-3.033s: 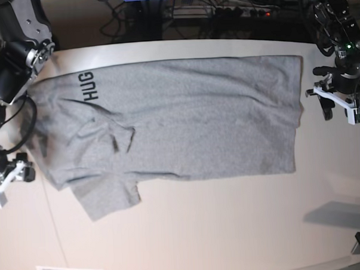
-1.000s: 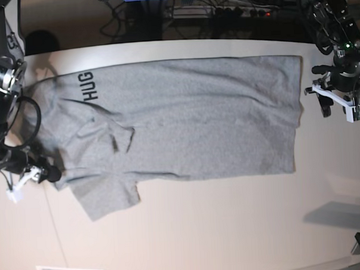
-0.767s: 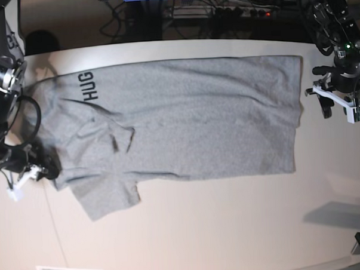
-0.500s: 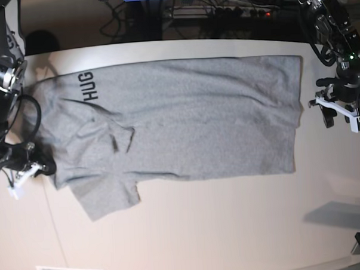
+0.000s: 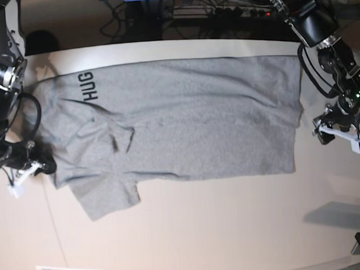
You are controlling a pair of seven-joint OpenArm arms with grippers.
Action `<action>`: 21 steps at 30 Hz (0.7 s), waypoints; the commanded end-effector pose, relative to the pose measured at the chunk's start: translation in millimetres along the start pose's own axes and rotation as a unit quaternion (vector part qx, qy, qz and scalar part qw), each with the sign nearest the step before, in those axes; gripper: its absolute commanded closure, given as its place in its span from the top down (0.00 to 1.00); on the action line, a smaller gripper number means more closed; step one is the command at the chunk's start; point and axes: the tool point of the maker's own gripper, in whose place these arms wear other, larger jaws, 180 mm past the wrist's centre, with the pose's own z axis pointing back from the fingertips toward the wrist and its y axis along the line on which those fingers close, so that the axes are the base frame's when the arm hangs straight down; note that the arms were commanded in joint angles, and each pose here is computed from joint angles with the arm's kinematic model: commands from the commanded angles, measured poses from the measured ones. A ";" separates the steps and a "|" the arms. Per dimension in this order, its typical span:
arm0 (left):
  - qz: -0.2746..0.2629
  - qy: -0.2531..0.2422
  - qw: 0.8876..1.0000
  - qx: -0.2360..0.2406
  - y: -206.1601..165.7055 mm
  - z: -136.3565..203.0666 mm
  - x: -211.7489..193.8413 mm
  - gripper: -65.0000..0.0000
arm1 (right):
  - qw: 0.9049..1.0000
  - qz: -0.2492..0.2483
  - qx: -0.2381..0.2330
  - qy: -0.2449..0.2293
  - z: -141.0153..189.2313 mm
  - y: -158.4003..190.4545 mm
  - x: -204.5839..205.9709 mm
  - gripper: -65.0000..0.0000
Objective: Fold the T-shirt properly
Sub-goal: 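Move both grippers down along the shirt's side edges toward the hem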
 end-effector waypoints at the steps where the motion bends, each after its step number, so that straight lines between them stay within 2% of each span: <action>1: -0.005 -0.029 1.000 -0.004 1.6 2.3 24.3 0.67 | 1.000 0.013 0.000 -0.027 10.2 1.0 24.2 0.00; 6: 0.001 -0.009 0.999 -0.051 -16.5 -19.8 32.1 0.68 | 1.000 0.012 0.000 -0.026 9.4 0.9 22.4 0.00; 21: 0.075 0.051 0.992 -0.093 -30.9 -62.1 32.9 0.68 | 1.000 0.011 -0.004 -0.024 11.0 -2.9 18.9 0.00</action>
